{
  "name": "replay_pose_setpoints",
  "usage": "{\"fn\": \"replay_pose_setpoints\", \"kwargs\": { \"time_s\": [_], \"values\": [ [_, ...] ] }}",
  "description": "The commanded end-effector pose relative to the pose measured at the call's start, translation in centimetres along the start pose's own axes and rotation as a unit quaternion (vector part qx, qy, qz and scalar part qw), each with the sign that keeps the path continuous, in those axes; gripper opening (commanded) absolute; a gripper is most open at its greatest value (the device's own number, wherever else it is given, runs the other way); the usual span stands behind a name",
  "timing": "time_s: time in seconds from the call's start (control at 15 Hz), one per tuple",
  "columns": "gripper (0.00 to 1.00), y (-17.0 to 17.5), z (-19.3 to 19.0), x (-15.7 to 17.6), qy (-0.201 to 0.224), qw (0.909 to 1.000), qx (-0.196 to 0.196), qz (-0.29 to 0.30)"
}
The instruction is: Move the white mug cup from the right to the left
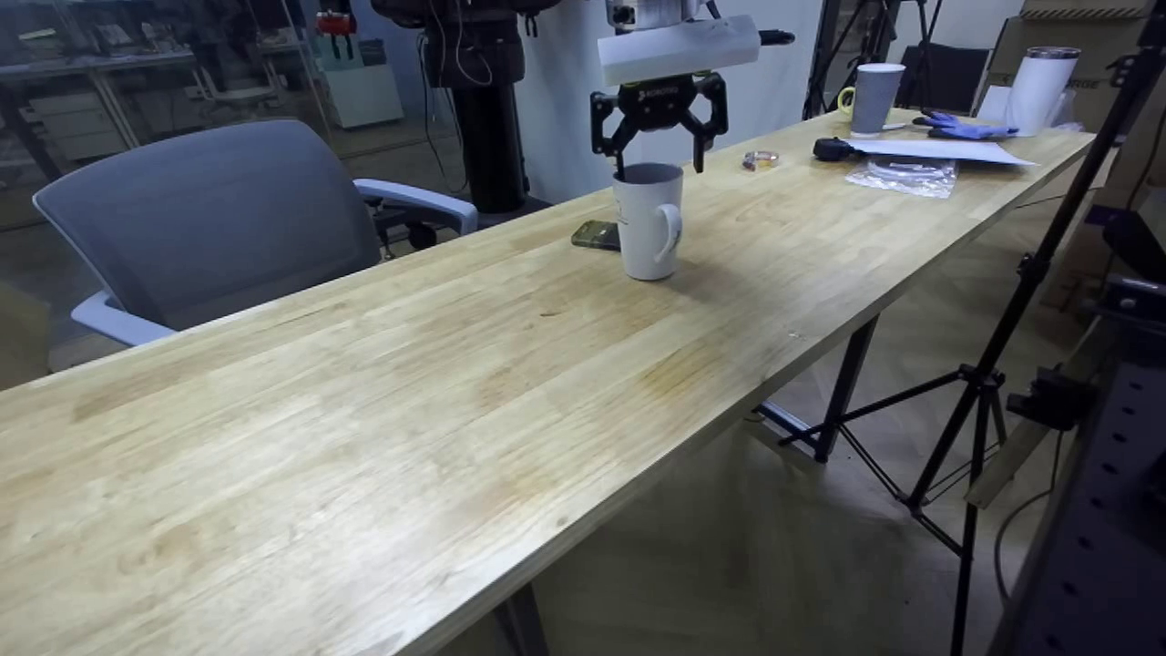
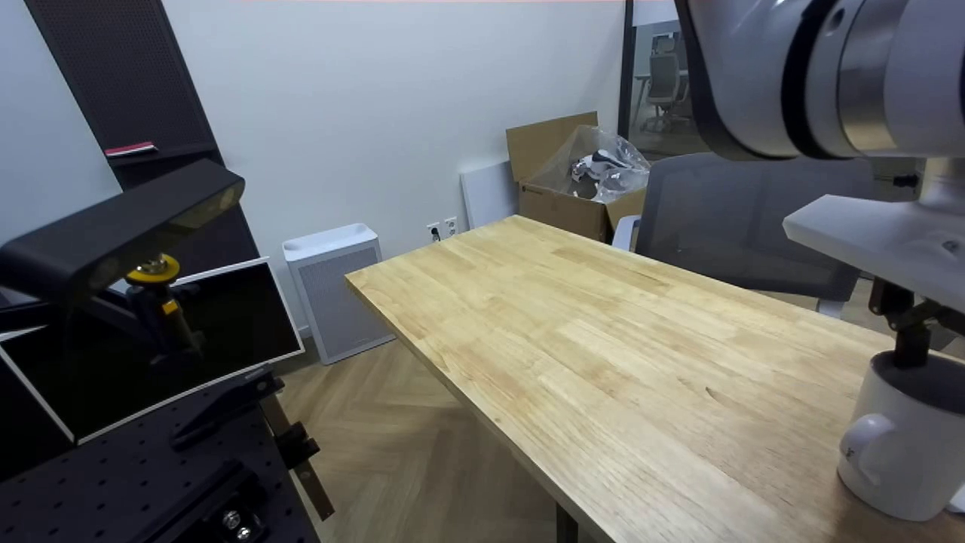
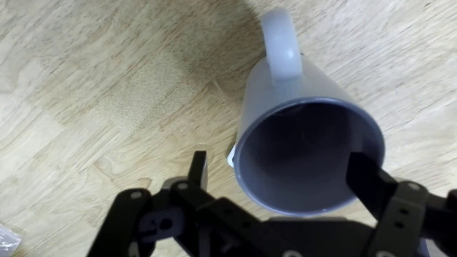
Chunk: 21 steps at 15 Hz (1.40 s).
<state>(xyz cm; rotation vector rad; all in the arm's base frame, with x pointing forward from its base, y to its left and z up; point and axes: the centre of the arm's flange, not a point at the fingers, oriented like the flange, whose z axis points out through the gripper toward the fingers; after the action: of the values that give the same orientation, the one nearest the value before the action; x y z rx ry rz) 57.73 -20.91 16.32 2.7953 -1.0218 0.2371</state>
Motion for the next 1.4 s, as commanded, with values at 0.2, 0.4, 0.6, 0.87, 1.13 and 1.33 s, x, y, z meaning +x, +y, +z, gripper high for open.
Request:
{"fn": "replay_pose_setpoints", "kwargs": {
  "time_s": [0.2,0.4,0.6,0.87,1.13,1.33],
  "values": [
    [1.00,-0.8,-3.2,1.3,0.014,0.9997,-0.005,0.022],
    [1.00,-0.9,-4.3,1.9,0.022,0.9995,-0.002,0.024],
    [1.00,-0.8,-6.2,2.4,0.036,0.9988,0.015,0.031],
    [1.00,-0.2,-7.6,2.4,0.046,0.9979,0.028,0.035],
    [1.00,-0.8,-7.0,1.6,0.025,0.9985,0.044,0.020],
    [1.00,-1.9,-5.8,0.5,0.002,0.9986,0.051,0.007]
  ]
}}
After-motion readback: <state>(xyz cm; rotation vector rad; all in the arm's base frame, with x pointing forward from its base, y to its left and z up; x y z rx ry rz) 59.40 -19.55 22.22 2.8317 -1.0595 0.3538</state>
